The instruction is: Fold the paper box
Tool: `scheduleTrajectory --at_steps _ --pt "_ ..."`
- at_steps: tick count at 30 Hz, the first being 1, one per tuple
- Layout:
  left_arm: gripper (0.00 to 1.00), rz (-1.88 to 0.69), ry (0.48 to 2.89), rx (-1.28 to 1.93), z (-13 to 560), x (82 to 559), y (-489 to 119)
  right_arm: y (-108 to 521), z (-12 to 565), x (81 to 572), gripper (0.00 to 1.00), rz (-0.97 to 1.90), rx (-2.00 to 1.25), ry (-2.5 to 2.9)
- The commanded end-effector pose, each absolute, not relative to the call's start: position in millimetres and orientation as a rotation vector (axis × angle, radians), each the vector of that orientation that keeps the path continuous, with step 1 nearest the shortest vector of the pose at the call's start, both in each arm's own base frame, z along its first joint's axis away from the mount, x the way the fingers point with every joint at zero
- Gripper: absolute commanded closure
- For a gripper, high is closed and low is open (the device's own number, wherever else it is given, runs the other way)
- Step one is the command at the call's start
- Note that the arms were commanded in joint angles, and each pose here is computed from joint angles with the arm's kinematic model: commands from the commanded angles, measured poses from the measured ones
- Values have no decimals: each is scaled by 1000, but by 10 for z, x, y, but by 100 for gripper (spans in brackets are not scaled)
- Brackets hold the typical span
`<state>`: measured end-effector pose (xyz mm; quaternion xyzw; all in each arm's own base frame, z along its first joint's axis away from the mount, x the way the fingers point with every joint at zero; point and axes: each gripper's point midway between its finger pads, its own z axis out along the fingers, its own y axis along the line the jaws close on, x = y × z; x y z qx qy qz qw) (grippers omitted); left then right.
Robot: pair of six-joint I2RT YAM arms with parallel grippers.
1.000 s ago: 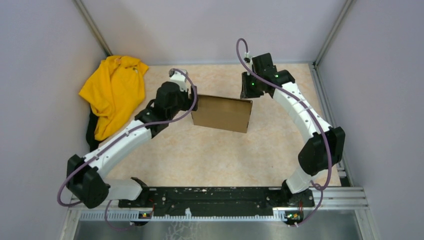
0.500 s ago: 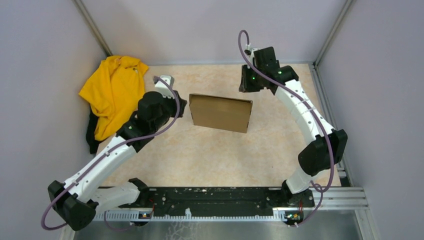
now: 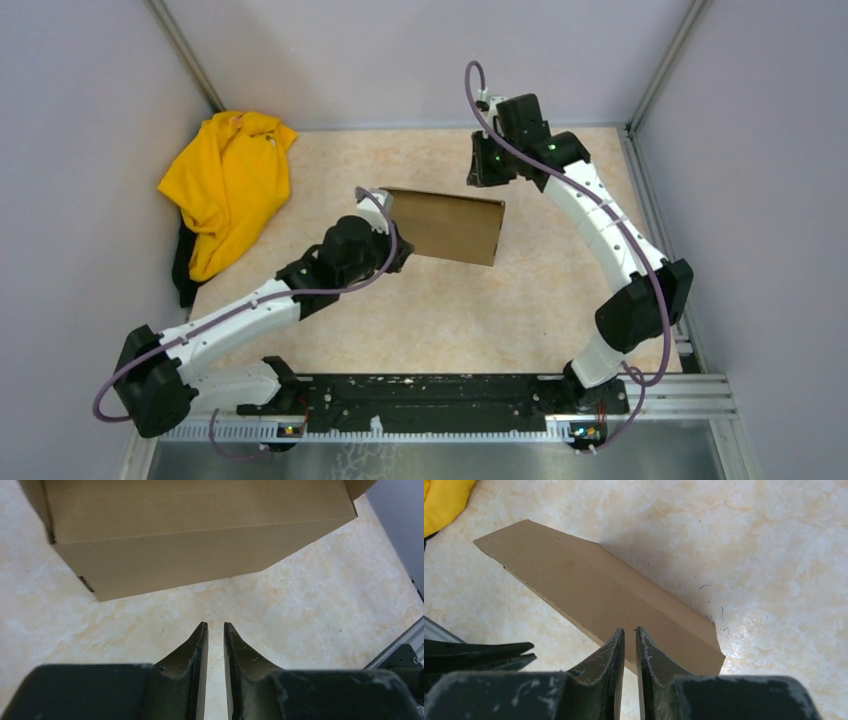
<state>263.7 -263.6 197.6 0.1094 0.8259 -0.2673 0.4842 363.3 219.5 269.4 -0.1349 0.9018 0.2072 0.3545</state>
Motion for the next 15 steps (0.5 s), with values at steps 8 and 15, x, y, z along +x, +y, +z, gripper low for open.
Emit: scheduleTrajectory --at_steps 8,15 --pt "76 -713 1958 190 1768 2768 -3214 2282 2522 3580 86 557 -366 2335" --pt "76 -647 1937 121 1688 2941 -3229 2242 2402 3427 87 558 -380 2358"
